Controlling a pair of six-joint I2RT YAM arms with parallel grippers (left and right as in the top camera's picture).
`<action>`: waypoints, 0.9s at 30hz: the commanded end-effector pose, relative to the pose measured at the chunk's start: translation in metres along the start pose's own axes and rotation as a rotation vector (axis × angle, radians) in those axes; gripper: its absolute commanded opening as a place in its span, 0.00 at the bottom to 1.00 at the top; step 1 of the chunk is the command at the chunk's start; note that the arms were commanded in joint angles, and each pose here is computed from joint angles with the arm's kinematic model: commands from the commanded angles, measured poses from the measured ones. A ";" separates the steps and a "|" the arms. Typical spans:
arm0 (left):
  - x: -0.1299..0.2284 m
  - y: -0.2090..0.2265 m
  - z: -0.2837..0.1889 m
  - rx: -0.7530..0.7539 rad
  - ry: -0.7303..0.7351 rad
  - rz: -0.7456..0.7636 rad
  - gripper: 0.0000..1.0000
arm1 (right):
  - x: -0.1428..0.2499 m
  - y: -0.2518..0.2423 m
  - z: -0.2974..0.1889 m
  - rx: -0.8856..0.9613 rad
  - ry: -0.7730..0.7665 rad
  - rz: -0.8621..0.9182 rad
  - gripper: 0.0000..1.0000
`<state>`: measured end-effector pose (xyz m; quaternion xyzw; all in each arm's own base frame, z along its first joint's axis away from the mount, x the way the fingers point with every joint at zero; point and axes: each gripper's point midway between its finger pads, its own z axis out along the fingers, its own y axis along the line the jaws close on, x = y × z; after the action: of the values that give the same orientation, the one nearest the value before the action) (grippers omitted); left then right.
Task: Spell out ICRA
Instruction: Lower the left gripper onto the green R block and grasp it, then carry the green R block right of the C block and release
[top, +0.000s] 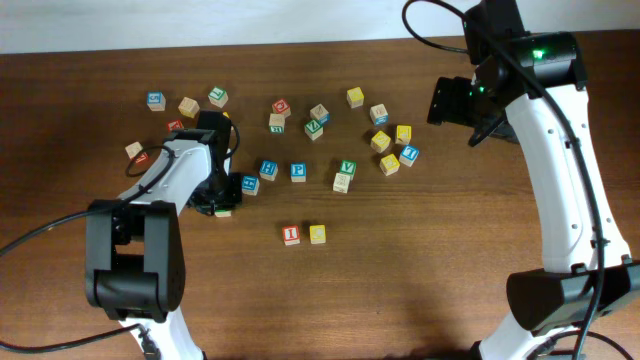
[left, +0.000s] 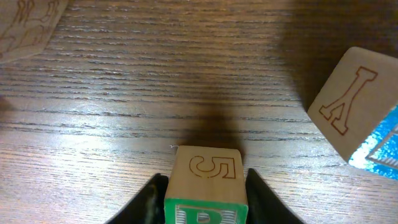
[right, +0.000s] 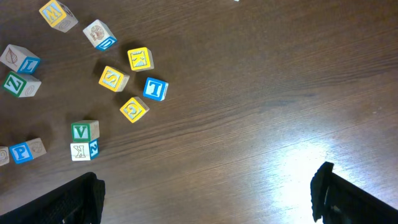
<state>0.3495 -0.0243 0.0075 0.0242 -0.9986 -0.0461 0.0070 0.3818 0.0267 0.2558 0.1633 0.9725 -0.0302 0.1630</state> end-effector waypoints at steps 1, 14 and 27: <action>0.003 -0.002 0.004 0.005 0.017 0.004 0.24 | -0.003 -0.003 0.002 0.019 -0.007 0.003 0.98; -0.007 -0.048 -0.084 0.301 0.070 0.001 0.15 | -0.003 -0.003 0.002 0.019 -0.007 0.003 0.98; 0.049 -0.188 -0.154 0.610 0.162 0.261 0.16 | -0.003 -0.003 0.002 0.019 -0.006 0.003 0.98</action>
<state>0.3228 -0.2026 0.1402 -0.0707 -0.9596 0.2590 0.0841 0.3820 0.0262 0.2555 0.1633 0.9725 -0.0317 0.1632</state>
